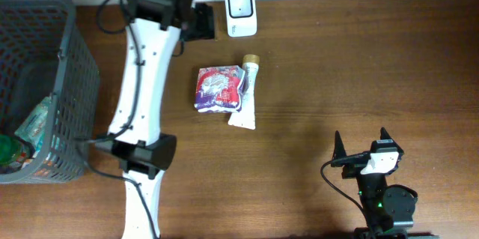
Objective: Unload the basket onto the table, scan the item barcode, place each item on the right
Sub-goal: 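Reach the left gripper into the basket and grasp the mint-green pack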
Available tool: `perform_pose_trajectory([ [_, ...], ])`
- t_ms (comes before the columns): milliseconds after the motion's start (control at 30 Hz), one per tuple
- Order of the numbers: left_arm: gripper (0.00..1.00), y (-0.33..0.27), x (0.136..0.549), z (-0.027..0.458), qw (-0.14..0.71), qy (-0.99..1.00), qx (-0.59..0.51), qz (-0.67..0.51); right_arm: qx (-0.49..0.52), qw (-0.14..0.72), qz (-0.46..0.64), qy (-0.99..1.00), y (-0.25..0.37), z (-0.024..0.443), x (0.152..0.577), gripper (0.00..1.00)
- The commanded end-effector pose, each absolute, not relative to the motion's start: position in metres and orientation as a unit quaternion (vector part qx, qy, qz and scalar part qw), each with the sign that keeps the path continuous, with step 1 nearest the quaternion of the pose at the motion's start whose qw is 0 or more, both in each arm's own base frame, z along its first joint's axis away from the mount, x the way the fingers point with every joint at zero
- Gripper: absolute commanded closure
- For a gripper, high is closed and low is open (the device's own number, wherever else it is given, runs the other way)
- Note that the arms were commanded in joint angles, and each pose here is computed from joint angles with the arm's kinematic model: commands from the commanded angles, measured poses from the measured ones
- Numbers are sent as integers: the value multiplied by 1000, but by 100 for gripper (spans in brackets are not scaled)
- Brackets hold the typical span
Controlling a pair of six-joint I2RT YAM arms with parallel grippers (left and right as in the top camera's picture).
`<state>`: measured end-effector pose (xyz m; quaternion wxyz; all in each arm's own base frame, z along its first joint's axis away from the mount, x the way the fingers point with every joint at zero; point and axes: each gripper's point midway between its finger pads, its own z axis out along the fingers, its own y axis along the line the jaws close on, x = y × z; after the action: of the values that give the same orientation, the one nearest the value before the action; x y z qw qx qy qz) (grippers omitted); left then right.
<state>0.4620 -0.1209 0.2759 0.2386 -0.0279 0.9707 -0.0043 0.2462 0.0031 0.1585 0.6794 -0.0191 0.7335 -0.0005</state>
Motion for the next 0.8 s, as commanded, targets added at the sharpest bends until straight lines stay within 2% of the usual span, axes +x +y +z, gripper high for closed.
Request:
perform_pose_trajectory([
  [0, 18, -66, 441, 351, 322, 945, -59, -2, -23, 678, 4, 735, 6, 155, 246, 1],
  [100, 18, -2, 421, 391, 365, 922, -127, 11, -23, 678, 4, 735, 6, 155, 246, 1],
  [167, 18, 17, 415, 399, 374, 915, -148, 15, -23, 678, 4, 735, 6, 155, 246, 1],
  [267, 18, 39, 414, 398, 371, 912, -173, 26, -23, 678, 4, 735, 6, 155, 246, 1],
  [300, 13, 51, 413, 396, 368, 910, -185, 38, -23, 678, 4, 735, 6, 155, 246, 1],
  [400, 12, 99, 403, 398, 366, 895, -237, 92, -23, 678, 4, 735, 6, 155, 246, 1],
  [567, 11, 182, 374, 397, 357, 856, -354, 119, -23, 678, 4, 735, 6, 155, 246, 1],
  [767, 14, 240, 346, 375, 312, 838, -422, 146, -23, 678, 4, 735, 6, 155, 246, 1],
])
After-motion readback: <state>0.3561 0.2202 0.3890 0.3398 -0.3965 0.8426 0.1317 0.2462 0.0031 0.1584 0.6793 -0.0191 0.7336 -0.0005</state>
